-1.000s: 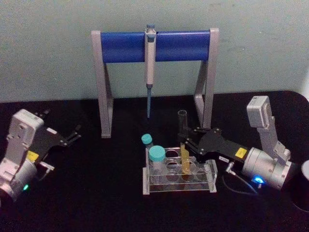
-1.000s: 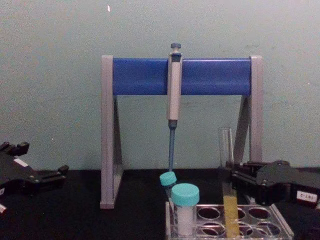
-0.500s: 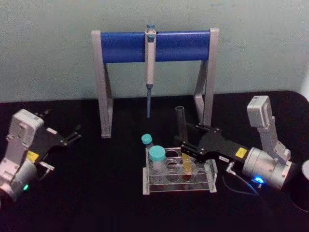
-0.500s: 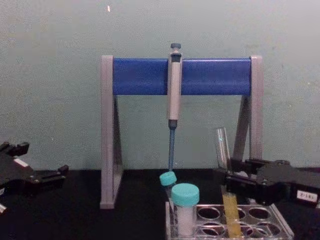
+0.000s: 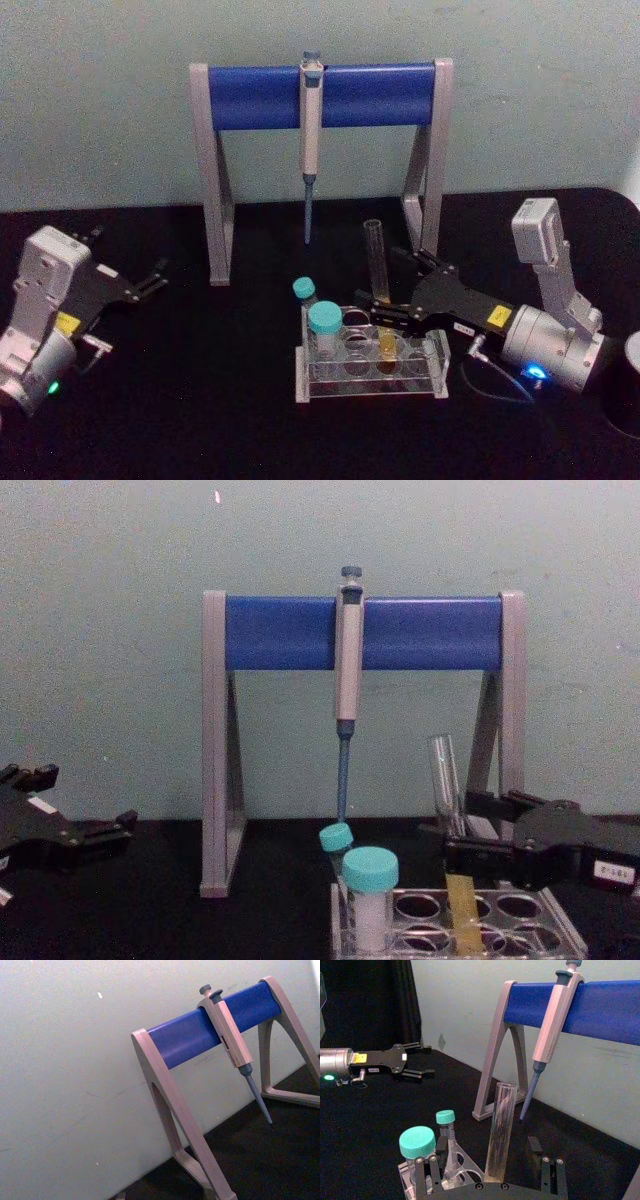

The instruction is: Pick up the test tube from the test tube rack, shake it, then place it back into the test tube rack.

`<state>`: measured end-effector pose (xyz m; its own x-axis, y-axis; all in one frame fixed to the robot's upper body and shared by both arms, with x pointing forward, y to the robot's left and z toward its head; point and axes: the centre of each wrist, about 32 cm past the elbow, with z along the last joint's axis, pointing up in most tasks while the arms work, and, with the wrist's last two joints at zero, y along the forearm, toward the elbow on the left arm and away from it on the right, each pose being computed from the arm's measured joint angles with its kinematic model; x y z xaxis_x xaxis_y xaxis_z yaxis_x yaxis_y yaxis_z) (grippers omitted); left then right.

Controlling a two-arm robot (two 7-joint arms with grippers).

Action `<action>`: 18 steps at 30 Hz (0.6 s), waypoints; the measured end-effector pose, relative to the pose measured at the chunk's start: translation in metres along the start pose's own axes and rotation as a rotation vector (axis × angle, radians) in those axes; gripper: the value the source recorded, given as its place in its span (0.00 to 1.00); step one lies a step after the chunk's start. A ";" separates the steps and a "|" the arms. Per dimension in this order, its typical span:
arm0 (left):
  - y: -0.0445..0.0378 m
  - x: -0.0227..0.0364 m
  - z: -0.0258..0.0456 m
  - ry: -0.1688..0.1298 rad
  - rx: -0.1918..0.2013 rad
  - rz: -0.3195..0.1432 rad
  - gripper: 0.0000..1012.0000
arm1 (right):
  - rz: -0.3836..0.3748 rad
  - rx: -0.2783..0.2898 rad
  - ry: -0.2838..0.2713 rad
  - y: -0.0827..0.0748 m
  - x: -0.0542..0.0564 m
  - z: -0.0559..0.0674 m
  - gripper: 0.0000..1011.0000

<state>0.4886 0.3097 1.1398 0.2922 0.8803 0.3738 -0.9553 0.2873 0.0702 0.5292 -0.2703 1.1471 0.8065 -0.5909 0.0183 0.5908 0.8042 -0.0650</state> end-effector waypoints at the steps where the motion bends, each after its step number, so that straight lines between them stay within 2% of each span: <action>1: 0.0000 0.0000 0.0000 0.000 0.000 0.000 0.99 | 0.000 0.000 0.000 0.000 0.000 0.000 0.99; 15: 0.0000 0.0000 0.0000 0.000 0.000 0.000 0.99 | -0.004 0.001 0.001 0.000 0.000 0.000 0.99; 18: 0.0000 -0.0001 0.0000 0.000 0.000 0.000 0.99 | -0.034 0.026 0.001 -0.001 -0.004 0.003 0.99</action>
<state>0.4886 0.3096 1.1398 0.2923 0.8803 0.3737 -0.9552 0.2874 0.0703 0.5258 -0.2689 1.1500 0.7861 -0.6178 0.0193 0.6181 0.7852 -0.0382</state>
